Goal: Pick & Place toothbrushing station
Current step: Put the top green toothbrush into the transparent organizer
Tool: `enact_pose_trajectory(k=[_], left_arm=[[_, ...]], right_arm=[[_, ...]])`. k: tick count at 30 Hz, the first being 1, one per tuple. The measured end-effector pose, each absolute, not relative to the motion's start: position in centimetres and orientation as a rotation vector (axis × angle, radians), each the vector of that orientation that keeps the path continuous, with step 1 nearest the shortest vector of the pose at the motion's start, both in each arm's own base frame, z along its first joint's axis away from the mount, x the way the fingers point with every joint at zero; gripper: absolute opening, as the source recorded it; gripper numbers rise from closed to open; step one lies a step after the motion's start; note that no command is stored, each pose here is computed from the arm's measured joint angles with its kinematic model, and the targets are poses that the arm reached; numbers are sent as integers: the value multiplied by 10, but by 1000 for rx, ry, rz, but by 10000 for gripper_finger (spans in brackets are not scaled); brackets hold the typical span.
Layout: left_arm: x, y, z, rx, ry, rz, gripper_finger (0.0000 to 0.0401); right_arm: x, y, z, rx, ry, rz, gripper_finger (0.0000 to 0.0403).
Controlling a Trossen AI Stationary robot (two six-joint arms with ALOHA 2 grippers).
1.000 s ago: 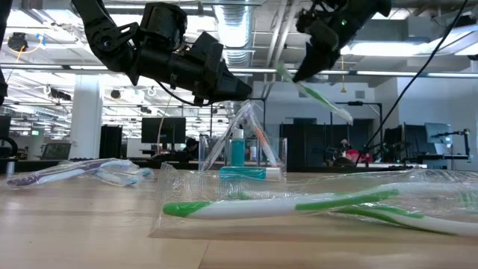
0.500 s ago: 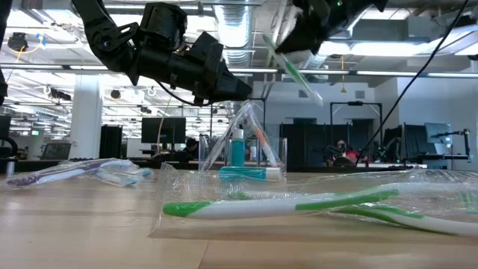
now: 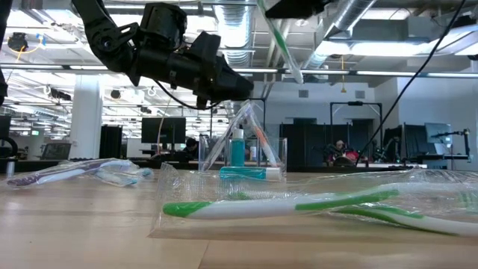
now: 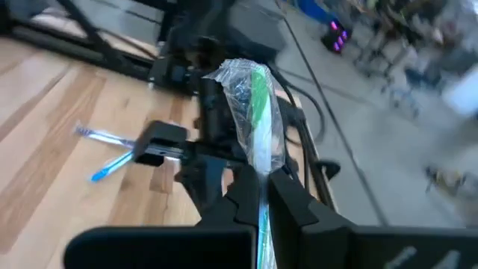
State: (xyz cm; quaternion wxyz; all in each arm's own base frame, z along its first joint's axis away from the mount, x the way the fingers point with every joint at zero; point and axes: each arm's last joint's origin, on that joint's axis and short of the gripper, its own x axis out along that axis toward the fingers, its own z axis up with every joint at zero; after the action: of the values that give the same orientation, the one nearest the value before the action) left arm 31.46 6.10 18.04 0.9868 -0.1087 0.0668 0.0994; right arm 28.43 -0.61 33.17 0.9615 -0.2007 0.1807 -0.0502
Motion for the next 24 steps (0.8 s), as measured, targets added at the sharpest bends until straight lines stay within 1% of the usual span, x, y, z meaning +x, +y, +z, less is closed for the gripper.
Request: enact_pose_trajectory(k=[3,11,18,24], left_arm=[[314,60,182,-238,127,181,121],[312,57,194,-336,86,72,121],[308,52,209,-448,54,-71,121],[303,50,220,-550,37,-127,121]], right_arm=[[284,10,332,-500,361,-66,0],[283,48,327,-698,409,-180,0],[296,74,303,-904,526,-290,0],[309,97,276,-1111,617,-345,0]])
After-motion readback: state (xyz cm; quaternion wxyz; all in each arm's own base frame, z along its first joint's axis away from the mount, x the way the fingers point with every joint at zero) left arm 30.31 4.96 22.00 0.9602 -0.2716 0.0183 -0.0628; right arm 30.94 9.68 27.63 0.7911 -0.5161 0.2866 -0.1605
